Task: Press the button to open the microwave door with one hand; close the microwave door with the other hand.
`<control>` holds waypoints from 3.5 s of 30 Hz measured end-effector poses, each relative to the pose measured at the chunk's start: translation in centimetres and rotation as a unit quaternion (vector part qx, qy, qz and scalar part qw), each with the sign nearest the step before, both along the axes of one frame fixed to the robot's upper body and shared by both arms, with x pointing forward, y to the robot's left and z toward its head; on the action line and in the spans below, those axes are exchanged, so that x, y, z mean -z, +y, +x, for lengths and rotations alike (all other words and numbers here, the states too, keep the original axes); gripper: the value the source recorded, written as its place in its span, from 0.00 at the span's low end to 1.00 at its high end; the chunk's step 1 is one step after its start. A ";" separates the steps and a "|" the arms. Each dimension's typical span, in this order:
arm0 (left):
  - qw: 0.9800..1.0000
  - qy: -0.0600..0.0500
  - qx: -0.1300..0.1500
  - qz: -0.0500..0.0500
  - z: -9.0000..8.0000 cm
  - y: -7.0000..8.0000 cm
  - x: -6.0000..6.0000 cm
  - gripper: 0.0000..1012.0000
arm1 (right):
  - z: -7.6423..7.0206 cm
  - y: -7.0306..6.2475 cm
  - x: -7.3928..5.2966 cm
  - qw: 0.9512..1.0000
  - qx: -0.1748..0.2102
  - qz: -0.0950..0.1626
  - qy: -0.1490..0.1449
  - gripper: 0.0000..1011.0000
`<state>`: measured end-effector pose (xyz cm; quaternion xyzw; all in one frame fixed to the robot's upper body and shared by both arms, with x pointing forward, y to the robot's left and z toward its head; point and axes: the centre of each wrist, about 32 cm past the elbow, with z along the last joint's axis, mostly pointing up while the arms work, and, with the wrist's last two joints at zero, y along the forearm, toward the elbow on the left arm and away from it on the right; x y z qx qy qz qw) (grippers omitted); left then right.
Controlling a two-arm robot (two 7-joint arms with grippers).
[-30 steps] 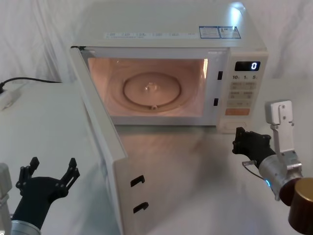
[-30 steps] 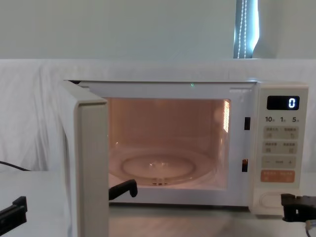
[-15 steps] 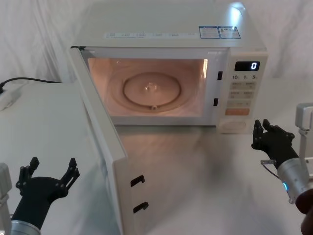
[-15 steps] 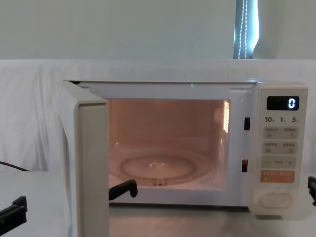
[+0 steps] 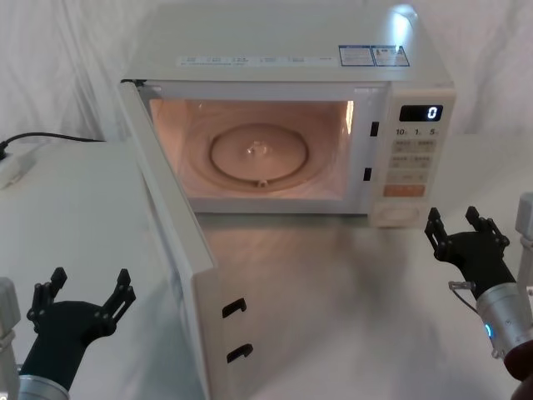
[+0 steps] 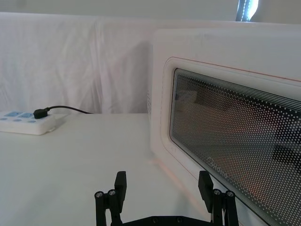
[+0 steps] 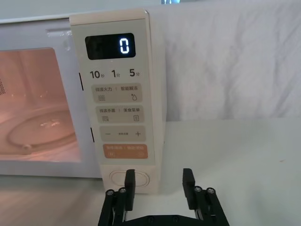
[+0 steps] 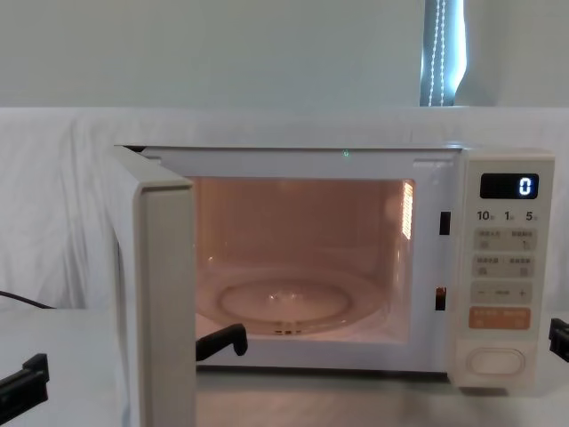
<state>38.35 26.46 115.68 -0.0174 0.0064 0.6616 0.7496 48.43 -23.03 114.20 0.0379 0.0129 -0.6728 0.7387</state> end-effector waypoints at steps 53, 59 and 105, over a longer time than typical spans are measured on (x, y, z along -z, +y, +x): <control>1.000 0.000 0.000 0.000 0.0 0.0 0.0 0.91 | 0.6 -2.1 1.4 0.999 0.008 -0.026 0.018 0.99; 1.000 0.000 0.000 0.000 0.0 0.0 0.0 0.74 | 0.6 -2.0 1.4 0.999 0.007 -0.026 0.018 0.99; 0.997 -0.013 0.067 -0.041 0.7 1.1 -1.9 0.00 | 0.6 -2.0 1.4 0.999 0.007 -0.026 0.017 0.99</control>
